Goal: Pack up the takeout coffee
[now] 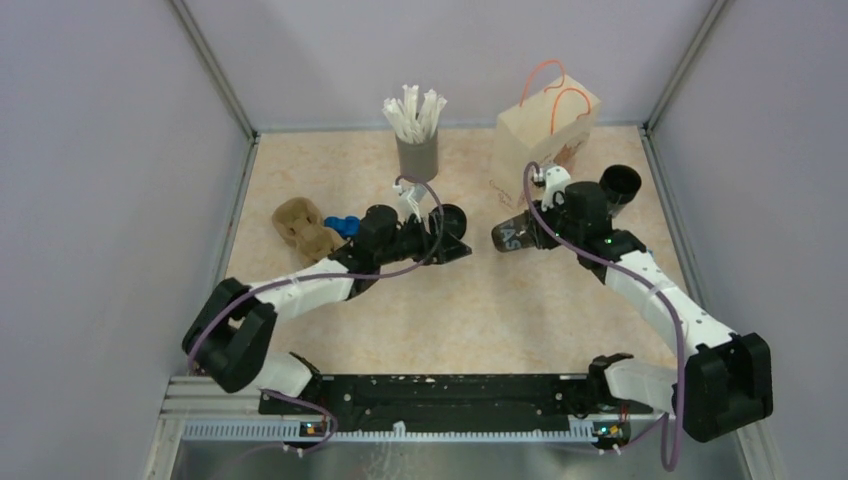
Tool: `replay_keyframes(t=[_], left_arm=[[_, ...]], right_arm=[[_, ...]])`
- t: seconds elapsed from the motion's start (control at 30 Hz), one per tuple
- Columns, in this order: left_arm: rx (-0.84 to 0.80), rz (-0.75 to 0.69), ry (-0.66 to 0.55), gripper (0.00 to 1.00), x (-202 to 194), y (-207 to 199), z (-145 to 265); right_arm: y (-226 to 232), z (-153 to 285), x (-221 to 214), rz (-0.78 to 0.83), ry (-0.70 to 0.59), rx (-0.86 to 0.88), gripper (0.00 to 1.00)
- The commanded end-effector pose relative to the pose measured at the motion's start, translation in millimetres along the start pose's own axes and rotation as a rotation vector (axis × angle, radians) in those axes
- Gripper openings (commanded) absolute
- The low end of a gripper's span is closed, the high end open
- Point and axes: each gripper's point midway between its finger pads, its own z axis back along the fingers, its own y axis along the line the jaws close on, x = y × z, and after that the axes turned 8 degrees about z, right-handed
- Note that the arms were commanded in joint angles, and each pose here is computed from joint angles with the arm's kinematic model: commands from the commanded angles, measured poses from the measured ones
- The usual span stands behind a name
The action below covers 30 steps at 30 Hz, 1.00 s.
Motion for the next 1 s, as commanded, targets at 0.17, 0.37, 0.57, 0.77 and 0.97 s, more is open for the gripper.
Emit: replay_keyframes(t=[0.17, 0.37, 0.57, 0.77, 0.97], left_arm=[[0.021, -0.146, -0.085, 0.99, 10, -51, 82], [0.084, -0.265, -0.187, 0.99, 12, -61, 143], [0.176, -0.407, -0.315, 0.99, 24, -63, 193], [0.258, -0.489, -0.384, 0.99, 30, -51, 216], [0.257, -0.48, -0.351, 0.99, 22, -38, 205]], right_arm=[[-57, 61, 9, 0.187, 0.299, -0.409, 0.28], [-76, 86, -9, 0.303, 0.586, -0.595, 0.29], [-84, 89, -35, 0.345, 0.768, -0.668, 0.31], [-74, 77, -57, 0.306, 0.778, -0.62, 0.33], [-69, 60, -31, 0.075, 0.547, -0.526, 0.36]])
